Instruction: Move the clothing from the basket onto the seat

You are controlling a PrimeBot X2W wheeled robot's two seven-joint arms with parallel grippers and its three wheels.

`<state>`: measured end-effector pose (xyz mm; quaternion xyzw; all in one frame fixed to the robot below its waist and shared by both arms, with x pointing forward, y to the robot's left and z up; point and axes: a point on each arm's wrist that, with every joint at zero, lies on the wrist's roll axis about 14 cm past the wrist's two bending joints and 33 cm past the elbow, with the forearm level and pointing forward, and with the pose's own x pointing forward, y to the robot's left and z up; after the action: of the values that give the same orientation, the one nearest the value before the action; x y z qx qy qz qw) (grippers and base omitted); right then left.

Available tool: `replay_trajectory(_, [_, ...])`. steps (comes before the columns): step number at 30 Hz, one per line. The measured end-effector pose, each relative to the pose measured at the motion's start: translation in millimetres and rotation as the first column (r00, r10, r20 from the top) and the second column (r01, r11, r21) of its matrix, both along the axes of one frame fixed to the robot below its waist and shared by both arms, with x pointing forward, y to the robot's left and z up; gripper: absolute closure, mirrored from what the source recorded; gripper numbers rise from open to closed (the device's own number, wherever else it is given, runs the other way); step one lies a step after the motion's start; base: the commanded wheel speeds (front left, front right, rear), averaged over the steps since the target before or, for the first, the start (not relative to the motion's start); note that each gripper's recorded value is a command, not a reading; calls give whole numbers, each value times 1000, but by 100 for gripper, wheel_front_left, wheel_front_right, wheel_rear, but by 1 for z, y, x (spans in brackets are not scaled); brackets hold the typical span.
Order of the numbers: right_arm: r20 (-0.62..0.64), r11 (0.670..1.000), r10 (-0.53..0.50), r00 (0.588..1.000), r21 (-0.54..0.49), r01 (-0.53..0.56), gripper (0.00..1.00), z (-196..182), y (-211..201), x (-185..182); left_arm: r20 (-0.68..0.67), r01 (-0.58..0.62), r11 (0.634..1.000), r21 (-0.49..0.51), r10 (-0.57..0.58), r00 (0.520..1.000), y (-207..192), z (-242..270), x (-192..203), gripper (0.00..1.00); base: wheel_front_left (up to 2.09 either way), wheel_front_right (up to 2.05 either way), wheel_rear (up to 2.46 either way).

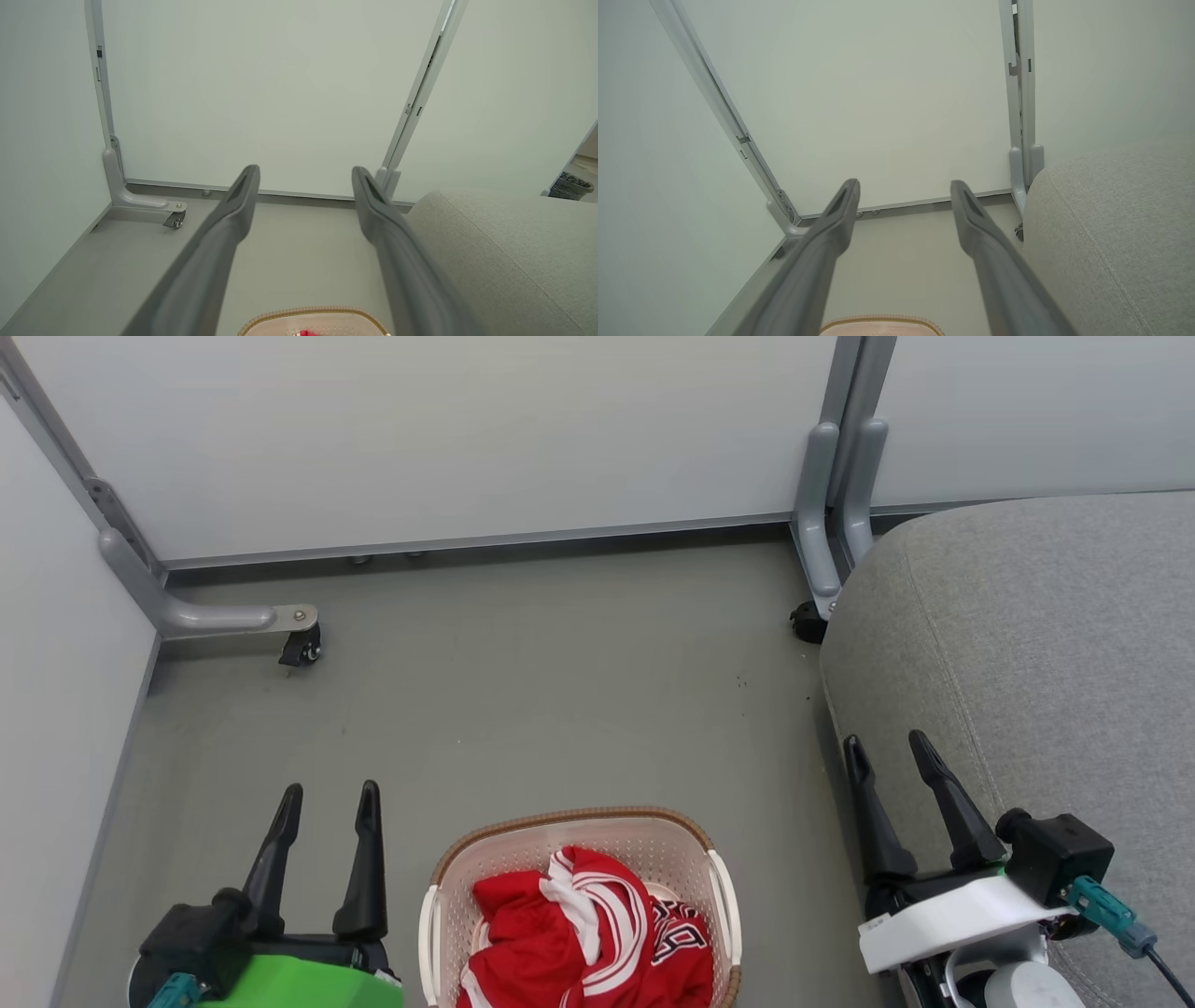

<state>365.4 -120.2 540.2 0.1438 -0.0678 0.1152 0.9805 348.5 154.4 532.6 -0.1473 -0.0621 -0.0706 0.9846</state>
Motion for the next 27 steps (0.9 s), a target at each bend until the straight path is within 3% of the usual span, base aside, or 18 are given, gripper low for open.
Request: replay_trajectory(27, [105,984,47,993,-173,-28,0,14,17,-9,45,47,981,189,-56,997,-18,0,-10,0,0,0,0])
